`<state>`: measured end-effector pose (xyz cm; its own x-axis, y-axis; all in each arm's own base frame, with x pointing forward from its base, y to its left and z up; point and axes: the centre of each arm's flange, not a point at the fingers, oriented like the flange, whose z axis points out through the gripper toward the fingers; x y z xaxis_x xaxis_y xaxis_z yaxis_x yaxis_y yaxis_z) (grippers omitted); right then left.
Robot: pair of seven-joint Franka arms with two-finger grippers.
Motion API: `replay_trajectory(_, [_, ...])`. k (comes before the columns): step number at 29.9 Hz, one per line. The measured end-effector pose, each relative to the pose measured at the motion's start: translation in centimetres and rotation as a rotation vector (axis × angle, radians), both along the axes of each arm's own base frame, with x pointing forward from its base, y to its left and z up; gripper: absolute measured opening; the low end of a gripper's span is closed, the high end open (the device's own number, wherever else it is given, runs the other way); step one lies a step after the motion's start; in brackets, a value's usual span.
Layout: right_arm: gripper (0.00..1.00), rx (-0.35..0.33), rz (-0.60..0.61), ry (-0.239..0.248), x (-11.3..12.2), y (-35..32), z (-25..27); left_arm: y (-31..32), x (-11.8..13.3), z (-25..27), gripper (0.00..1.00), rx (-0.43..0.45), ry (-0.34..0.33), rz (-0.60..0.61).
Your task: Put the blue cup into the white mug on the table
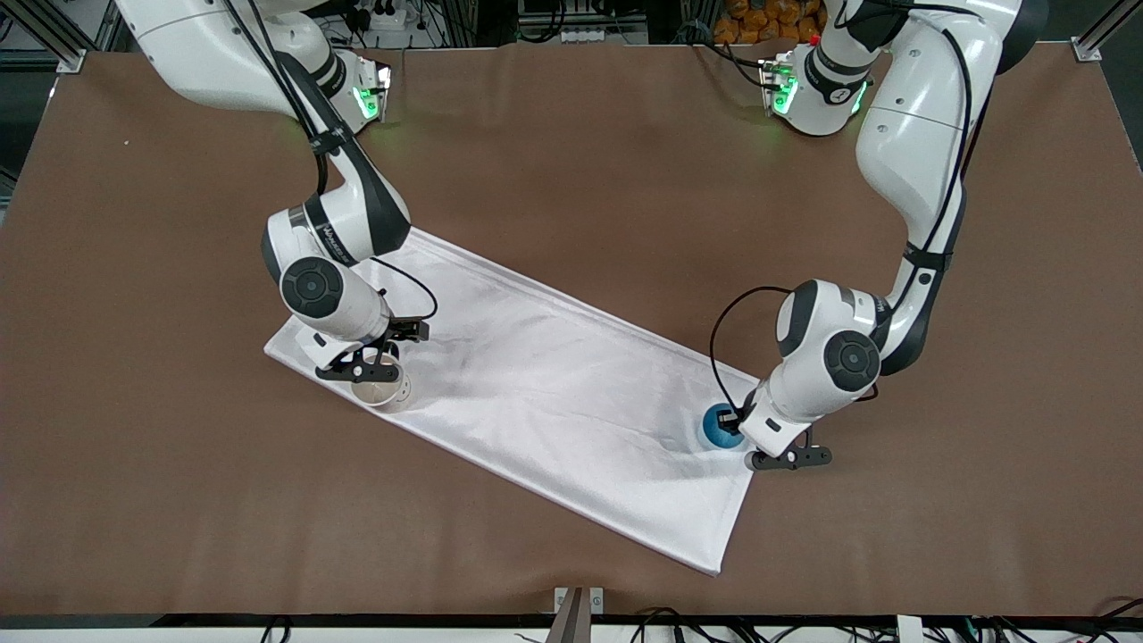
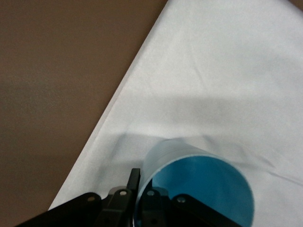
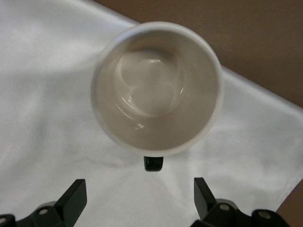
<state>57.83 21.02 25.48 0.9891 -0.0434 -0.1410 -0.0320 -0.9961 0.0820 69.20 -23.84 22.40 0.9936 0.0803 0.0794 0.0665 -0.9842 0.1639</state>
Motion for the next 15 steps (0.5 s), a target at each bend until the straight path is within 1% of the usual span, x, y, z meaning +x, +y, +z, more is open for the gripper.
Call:
replay_trajectory(5, [1.0, 0.003, -0.005, -0.009, 0.3, -0.3, -0.4, 0.5, 0.4, 0.6, 0.04, 0.018, -0.016, -0.012])
replay_trajectory(9, [0.99, 0.008, -0.014, -0.018, 0.6, -0.8, -0.7, 0.7, 0.3, 0.5, 0.04, 0.042, -0.007, -0.029])
replay_trajectory(11, [0.91, 0.011, -0.021, -0.023, 0.8, -1.2, -0.9, 0.8, 0.2, 0.5, 0.04, 0.052, -0.001, -0.037])
replay_trajectory(13, [0.81, 0.013, -0.028, -0.028, 1.0, -1.5, -1.0, 0.8, 0.1, 0.5, 0.04, 0.063, 0.005, -0.047])
replay_trajectory(14, [0.7, 0.015, -0.03, -0.031, 1.1, -1.7, -1.0, 0.8, 0.1, 0.6, 0.04, 0.067, 0.007, -0.052])
replay_trajectory(15, [0.65, 0.016, -0.033, -0.035, 1.2, -1.8, -1.0, 0.8, 0.0, 0.6, 0.04, 0.07, 0.01, -0.057])
